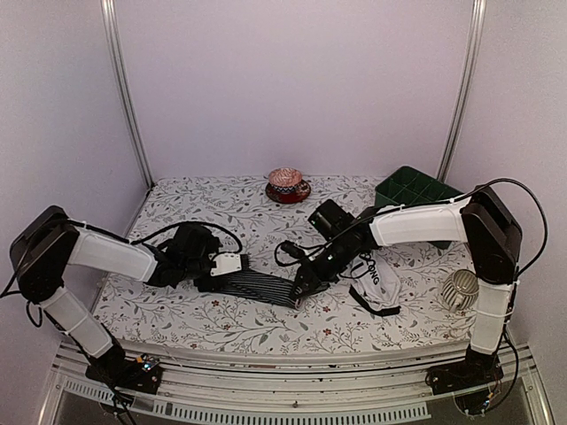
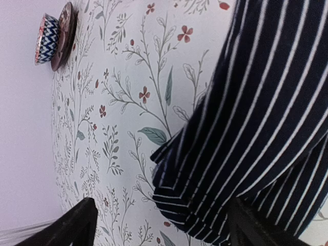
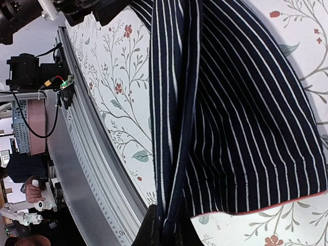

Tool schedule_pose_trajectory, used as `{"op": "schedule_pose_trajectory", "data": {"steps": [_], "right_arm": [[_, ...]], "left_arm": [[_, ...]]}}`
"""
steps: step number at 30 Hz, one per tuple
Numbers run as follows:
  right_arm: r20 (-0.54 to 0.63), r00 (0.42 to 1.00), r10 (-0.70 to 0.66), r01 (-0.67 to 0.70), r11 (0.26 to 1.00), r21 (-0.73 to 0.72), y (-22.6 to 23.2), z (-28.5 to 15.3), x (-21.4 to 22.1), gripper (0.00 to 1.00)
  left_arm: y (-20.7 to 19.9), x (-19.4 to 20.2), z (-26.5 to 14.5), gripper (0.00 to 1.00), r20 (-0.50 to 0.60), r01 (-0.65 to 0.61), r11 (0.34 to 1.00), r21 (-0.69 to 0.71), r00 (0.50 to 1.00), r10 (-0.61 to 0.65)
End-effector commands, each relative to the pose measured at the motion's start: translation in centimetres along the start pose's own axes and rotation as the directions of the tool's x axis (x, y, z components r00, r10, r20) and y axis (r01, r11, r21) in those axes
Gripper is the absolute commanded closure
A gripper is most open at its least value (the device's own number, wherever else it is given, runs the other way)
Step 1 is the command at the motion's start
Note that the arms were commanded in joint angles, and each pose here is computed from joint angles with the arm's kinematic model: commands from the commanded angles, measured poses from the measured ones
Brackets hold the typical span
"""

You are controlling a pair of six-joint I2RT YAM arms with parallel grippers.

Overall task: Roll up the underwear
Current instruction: Smooth out the underwear at the center of the board.

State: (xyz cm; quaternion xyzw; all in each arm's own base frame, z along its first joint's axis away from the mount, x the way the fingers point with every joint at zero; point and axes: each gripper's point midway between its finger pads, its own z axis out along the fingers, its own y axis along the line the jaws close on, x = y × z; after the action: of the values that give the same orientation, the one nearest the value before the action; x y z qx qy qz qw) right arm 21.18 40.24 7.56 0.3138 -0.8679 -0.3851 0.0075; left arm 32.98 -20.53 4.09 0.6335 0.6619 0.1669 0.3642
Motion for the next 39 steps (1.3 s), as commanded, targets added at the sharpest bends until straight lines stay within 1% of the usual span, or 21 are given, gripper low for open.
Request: {"op": "schedule_pose_trajectory", "data": {"steps": [1,5,9,13,16,18,20,24,27,30,35,39], "right_arm": [[0.011,1.000,0.005,-0.004,0.998,-0.058,1.5,1.1,-0.6,0.97],[0.004,1.000,0.008,-0.008,0.997,-0.075,2.0,2.2,-0.7,0.97],[0.004,1.000,0.016,-0.016,0.997,-0.069,1.8,2.6,-1.1,0.97],[-0.001,1.000,0.014,-0.014,0.998,-0.067,1.8,2.5,-1.1,0.96],[0.001,1.000,0.003,-0.003,0.999,-0.048,1.6,2.2,-0.9,0.96],[0.009,1.000,0.008,-0.008,0.999,-0.034,1.2,1.9,-1.0,0.96],[0.019,1.000,0.013,-0.013,0.999,-0.035,1.0,1.6,-1.3,0.96],[0.028,0.999,0.034,-0.033,0.999,-0.025,-0.1,0.9,-1.7,0.94],[0.034,0.998,0.049,-0.048,0.999,-0.021,-1.2,0.5,-2.0,0.94],[0.043,0.997,0.064,-0.063,0.998,-0.019,-2.2,-0.2,-2.4,0.93],[0.051,0.994,0.094,-0.093,0.995,-0.021,-4.2,-1.0,-2.7,0.93],[0.053,0.994,0.093,-0.091,0.995,-0.029,-4.4,-1.2,-2.8,0.92]], "left_arm": [[2.1,-1.0,-1.5,0.02,0.081,-0.044,0.999,0.017,0.996,0.042],[1.6,-2.8,-4.3,0.02,0.202,-0.105,0.992,0.071,0.975,0.089],[0.9,-5.2,-7.3,0.02,0.349,-0.166,0.980,0.111,0.930,0.118],[-1.0,-7.7,-9.1,0.02,0.474,-0.205,0.959,0.196,0.876,0.090],[-1.7,-9.3,-9.1,0.01,0.518,-0.205,0.945,0.253,0.854,0.047],[-1.8,-10.4,-8.5,0.02,0.521,-0.192,0.939,0.286,0.854,0.016],[-1.4,-11.0,-7.4,0.02,0.499,-0.151,0.946,0.286,0.866,-0.013],[-0.6,-10.3,-4.5,0.02,0.417,-0.062,0.979,0.195,0.908,-0.026],[-0.7,-8.7,-3.2,0.01,0.369,-0.059,0.991,0.117,0.929,0.012],[-1.3,-7.2,-2.3,0.01,0.316,-0.074,0.994,0.086,0.948,0.043],[-1.9,-5.6,-1.9,0.02,0.276,-0.108,0.993,0.053,0.957,0.089],[-1.9,-4.6,-1.6,0.02,0.254,-0.109,0.994,0.023,0.962,0.099]]}}
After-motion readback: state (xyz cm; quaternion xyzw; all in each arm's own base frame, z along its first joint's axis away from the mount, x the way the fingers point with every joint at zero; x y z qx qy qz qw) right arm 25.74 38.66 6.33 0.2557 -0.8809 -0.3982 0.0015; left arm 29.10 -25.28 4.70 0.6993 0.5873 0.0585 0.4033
